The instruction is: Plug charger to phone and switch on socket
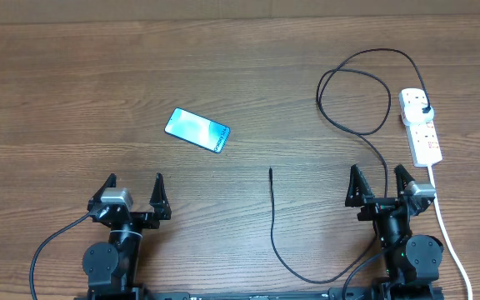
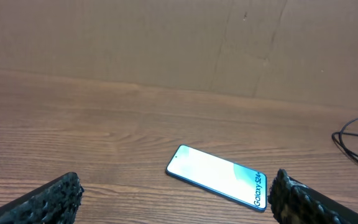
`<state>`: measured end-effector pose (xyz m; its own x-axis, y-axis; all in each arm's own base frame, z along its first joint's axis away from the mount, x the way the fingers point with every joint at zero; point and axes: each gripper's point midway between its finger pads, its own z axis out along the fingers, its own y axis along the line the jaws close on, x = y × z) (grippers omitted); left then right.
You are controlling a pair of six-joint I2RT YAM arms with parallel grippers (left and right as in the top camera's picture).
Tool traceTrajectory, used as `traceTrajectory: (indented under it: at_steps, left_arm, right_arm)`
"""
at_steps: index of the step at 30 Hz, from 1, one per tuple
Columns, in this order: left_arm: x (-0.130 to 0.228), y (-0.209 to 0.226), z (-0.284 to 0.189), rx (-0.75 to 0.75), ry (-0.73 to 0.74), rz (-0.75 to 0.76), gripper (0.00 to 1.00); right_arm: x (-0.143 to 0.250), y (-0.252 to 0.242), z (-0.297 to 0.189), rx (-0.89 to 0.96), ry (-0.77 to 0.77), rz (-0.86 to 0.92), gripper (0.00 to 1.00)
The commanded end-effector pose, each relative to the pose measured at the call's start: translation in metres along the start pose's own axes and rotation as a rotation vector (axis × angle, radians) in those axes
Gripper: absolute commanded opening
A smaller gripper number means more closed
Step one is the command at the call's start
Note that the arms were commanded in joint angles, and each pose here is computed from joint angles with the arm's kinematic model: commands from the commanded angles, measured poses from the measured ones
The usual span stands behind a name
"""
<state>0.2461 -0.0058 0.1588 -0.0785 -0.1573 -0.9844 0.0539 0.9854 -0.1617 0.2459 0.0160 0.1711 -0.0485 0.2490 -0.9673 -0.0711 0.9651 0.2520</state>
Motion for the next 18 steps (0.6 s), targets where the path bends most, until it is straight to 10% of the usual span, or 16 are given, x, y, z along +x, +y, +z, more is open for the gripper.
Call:
traceTrajectory:
  at_steps: [1, 18]
  left_arm:
    - [-0.0005, 0.0001, -0.0005, 0.002, -0.005, 0.019, 1.0]
    - [-0.0004, -0.0005, -0.0005, 0.005, -0.005, 0.019, 1.0]
  right_arm:
    - [0.0014, -0.0011, 0.0001, 0.005, -0.006, 0.005, 1.0]
    - [0.0014, -0.0011, 0.0001, 0.005, -0.007, 0.005, 1.0]
